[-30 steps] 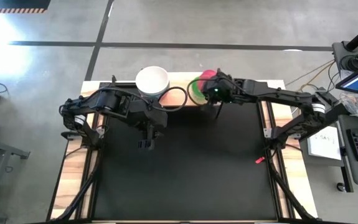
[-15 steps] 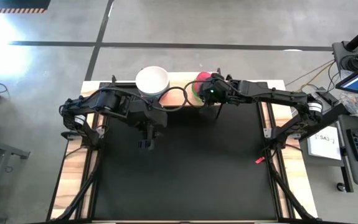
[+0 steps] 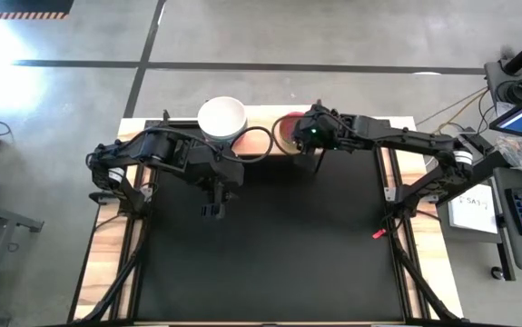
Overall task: Place and stack bowls onto a shelf
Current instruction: Return to Home Position
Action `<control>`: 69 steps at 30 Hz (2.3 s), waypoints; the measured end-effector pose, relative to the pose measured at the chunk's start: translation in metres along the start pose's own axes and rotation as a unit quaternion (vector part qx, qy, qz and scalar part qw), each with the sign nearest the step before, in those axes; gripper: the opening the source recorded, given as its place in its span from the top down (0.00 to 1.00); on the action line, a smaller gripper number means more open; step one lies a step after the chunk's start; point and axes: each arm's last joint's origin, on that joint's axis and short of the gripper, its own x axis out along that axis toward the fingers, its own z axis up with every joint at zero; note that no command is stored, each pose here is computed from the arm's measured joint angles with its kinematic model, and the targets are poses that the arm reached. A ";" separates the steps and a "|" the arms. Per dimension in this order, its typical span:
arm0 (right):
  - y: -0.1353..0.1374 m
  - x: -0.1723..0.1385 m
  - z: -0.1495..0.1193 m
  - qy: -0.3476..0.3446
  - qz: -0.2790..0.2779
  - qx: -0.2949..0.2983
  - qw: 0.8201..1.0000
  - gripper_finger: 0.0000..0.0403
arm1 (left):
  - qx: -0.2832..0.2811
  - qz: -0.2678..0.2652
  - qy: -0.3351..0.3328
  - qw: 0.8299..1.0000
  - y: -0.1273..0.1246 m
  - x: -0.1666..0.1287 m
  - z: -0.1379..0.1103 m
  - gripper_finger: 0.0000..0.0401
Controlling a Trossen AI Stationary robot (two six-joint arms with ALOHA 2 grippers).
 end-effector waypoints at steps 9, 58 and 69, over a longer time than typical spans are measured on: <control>-0.015 -0.047 0.009 -0.038 -0.003 0.041 0.998 0.73 | -0.004 0.040 -0.032 0.999 0.003 -0.025 -0.010 0.69; 0.058 -0.007 -0.196 -0.280 0.125 0.230 0.924 0.73 | -0.107 0.053 -0.438 0.891 0.000 0.165 -0.290 0.69; 0.070 0.014 -0.237 -0.286 0.135 0.260 0.912 0.73 | -0.120 0.049 -0.408 0.904 0.001 0.179 -0.305 0.69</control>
